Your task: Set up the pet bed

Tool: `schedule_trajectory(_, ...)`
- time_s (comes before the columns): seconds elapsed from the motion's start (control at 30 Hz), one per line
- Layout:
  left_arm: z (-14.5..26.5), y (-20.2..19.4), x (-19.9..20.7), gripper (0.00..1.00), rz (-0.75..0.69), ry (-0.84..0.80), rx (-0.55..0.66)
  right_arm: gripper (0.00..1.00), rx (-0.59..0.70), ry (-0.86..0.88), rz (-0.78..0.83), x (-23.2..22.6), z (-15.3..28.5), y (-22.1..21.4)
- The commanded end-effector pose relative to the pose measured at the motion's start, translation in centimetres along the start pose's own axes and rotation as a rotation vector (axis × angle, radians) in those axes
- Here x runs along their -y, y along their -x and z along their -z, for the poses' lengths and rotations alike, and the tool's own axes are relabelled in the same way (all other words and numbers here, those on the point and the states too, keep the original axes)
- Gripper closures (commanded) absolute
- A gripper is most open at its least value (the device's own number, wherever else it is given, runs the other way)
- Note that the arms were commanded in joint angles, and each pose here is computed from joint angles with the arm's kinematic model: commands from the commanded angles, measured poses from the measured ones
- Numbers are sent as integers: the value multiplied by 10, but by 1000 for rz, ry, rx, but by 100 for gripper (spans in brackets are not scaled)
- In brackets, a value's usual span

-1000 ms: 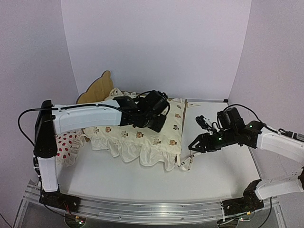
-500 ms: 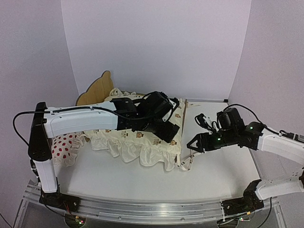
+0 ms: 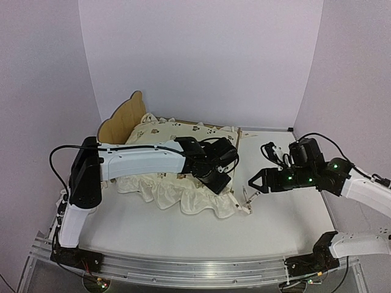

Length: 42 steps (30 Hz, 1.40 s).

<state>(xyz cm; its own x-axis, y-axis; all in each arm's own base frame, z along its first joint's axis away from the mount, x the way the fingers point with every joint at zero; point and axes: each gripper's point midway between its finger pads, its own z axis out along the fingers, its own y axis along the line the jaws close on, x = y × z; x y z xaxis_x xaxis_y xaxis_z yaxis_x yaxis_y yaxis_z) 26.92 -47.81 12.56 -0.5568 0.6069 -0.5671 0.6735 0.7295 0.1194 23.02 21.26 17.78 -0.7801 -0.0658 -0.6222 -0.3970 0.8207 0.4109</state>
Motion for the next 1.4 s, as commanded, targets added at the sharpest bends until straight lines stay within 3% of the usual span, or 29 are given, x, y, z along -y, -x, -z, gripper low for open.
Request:
schedule_trajectory(0.0,3,-1,-21,74,37,44,-26,29,-23,-12,-3,2,-3,-4)
schedule_trajectory(0.1,12,6,-31,94,55,72,7,31,-46,10,10,-1,-6,-7)
schedule_trajectory(0.23,43,24,-46,100,62,108,98,34,-65,71,31,-14,-10,-5)
schedule_trajectory(0.47,99,52,-86,100,82,219,247,43,-100,211,50,-44,-22,8)
schedule_trajectory(0.73,140,62,-113,100,91,274,325,53,-74,269,79,-67,-32,44)
schedule_trajectory(1.03,161,61,-126,100,111,278,364,56,-85,325,133,-94,-54,71)
schedule_trajectory(1.37,173,59,-133,100,121,285,383,62,-129,340,191,-112,-79,66)
